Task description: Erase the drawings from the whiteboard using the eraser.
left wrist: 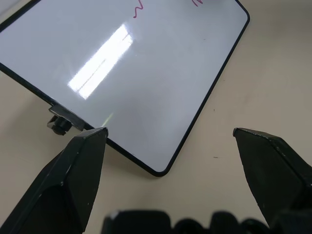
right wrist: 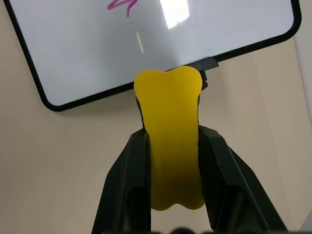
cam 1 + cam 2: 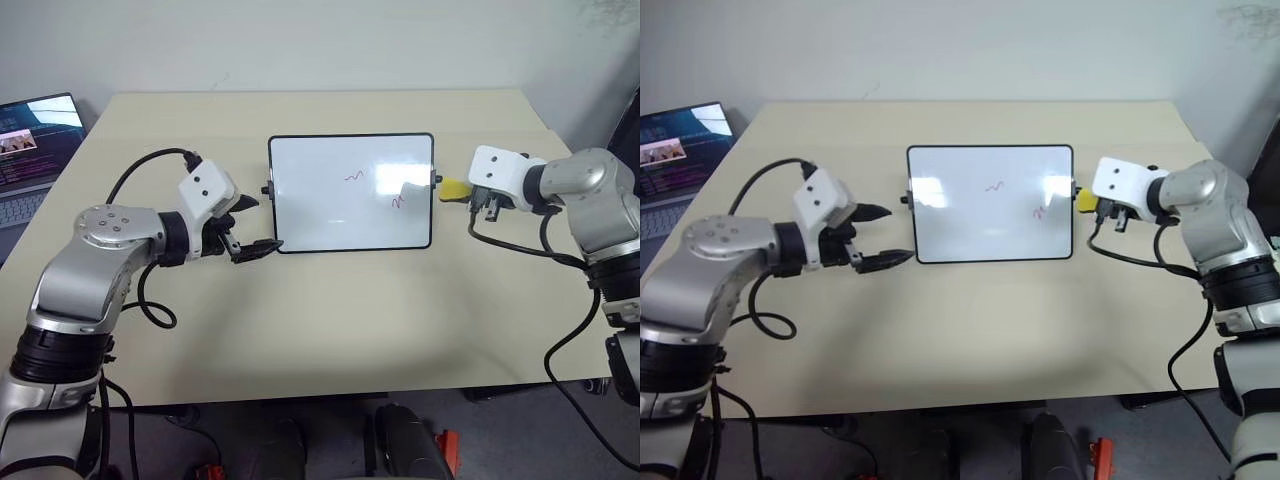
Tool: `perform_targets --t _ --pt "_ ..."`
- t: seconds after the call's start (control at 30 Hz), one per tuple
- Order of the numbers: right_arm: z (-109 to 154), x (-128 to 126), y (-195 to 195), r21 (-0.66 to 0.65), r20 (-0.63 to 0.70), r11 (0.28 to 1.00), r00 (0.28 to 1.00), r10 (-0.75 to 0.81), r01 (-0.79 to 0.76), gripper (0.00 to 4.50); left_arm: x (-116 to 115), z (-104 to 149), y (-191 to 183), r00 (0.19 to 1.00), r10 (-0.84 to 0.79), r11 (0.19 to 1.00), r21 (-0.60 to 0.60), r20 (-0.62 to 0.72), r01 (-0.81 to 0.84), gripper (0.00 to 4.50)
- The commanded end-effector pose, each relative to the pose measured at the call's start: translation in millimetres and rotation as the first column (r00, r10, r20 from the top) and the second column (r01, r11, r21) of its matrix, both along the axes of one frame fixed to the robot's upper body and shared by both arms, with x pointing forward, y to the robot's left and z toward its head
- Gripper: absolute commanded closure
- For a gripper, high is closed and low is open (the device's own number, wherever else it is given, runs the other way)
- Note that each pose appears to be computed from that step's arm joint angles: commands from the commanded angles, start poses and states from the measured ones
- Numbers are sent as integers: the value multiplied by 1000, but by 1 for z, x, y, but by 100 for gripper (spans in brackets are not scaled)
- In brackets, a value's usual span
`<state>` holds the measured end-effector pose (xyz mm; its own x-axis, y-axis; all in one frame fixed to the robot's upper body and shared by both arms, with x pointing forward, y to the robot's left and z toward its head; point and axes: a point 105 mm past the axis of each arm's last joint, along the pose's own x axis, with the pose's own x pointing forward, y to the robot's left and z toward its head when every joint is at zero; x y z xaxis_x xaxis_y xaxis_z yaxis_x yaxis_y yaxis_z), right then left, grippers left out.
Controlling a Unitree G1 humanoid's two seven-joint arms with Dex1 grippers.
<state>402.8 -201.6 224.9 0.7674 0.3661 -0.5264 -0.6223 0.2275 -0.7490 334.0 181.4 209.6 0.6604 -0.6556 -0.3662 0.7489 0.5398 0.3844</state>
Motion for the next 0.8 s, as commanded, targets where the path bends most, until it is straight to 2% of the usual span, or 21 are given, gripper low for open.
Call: perform_targets --t 0.03,0.27,0.43,0.6,0.73,0.8 --pt "21 -3 -13 -26 65 999 998 -17 19 353 0 15 4 999 -4 1000 18 53 3 0" --pt "37 -11 -21 -5 121 1000 993 7 -6 353 5 16 9 998 13 1000 18 56 -14 0" --pt "35 -17 -26 4 118 1000 993 29 -30 353 3 18 10 998 18 1000 6 60 -19 0" --pt "37 -11 -28 -2 133 1000 991 10 -10 353 3 16 10 998 26 1000 7 64 -26 0" --pt "44 -7 -29 40 166 999 986 -9 2 353 7 21 11 995 38 999 -7 92 -38 0" --pt "52 -6 -27 101 185 995 982 -24 5 353 10 26 9 991 46 999 -21 125 -43 0"
